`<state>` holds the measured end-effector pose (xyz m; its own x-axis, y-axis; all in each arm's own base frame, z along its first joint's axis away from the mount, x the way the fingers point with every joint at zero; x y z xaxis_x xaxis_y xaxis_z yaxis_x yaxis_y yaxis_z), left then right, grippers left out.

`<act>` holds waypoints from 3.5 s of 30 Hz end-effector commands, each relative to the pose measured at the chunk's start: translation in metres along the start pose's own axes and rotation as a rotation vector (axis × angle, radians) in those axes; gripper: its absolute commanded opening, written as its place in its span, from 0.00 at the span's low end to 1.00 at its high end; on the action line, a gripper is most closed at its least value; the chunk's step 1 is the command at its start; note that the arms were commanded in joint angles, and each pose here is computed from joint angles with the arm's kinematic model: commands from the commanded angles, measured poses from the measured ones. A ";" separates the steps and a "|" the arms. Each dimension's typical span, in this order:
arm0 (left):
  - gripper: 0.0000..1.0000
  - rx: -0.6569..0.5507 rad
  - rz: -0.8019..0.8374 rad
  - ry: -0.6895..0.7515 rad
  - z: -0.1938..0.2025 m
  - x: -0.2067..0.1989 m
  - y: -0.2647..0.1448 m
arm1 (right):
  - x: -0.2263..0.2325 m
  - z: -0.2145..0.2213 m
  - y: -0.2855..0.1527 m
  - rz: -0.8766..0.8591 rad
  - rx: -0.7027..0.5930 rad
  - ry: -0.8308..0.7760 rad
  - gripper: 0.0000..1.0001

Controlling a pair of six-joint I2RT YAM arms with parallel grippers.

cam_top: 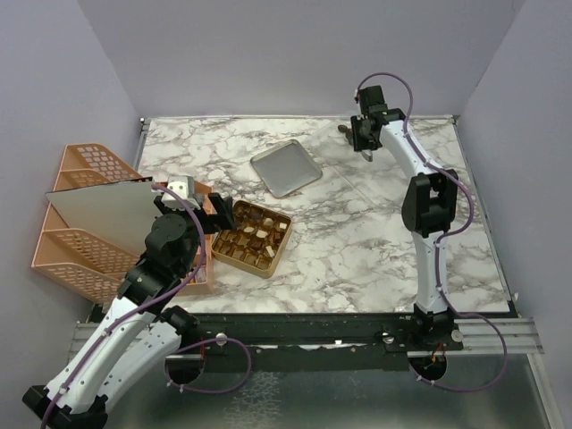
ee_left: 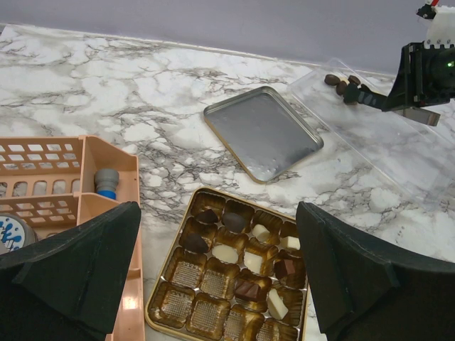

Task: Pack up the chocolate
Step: Pick up the fake chocolate from the plate, then place the fake chocolate in the packing box.

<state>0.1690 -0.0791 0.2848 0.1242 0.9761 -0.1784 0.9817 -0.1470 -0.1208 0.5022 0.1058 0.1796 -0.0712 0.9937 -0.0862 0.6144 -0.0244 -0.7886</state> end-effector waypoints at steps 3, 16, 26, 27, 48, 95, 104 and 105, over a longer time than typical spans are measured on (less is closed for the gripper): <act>0.99 -0.018 -0.020 0.007 0.000 0.003 0.000 | -0.002 0.000 0.013 -0.003 0.016 -0.011 0.40; 0.99 -0.025 -0.024 0.006 -0.001 0.003 -0.001 | -0.006 0.004 -0.008 0.008 0.019 -0.005 0.34; 0.99 -0.023 -0.021 0.005 -0.001 0.003 0.000 | -0.009 0.005 -0.027 -0.001 0.006 -0.009 0.29; 0.99 -0.020 -0.021 0.006 -0.001 0.003 0.000 | -0.009 0.005 -0.029 -0.006 0.006 -0.006 0.29; 0.99 -0.034 -0.034 0.005 -0.003 0.004 -0.001 | 0.036 0.028 -0.136 -0.285 -0.055 -0.003 0.29; 0.99 -0.160 -0.128 -0.056 -0.017 0.021 -0.021 | 0.245 0.194 -0.262 -0.711 0.095 -0.339 0.30; 0.99 -0.161 -0.128 -0.058 -0.017 0.021 -0.021 | 0.249 0.197 -0.254 -0.690 0.118 -0.357 0.32; 0.99 -0.161 -0.127 -0.059 -0.017 0.021 -0.021 | 0.250 0.197 -0.253 -0.690 0.120 -0.360 0.33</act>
<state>0.1533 -0.0561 0.3001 0.0159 0.9739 -0.2264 0.9998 -0.0172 -0.0034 0.1703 0.3303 0.2349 -0.6593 0.6989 0.2774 0.2379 0.5438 -0.8048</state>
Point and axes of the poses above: each gripper's point midway between its finger pads, its own y axis out along the fingers, its own x axis along the line the jaws close on, z = x × y, the point moved 9 cm from there along -y, back along the fingers, and after that the axes turned 3 degrees about y, right-handed, at the moved point
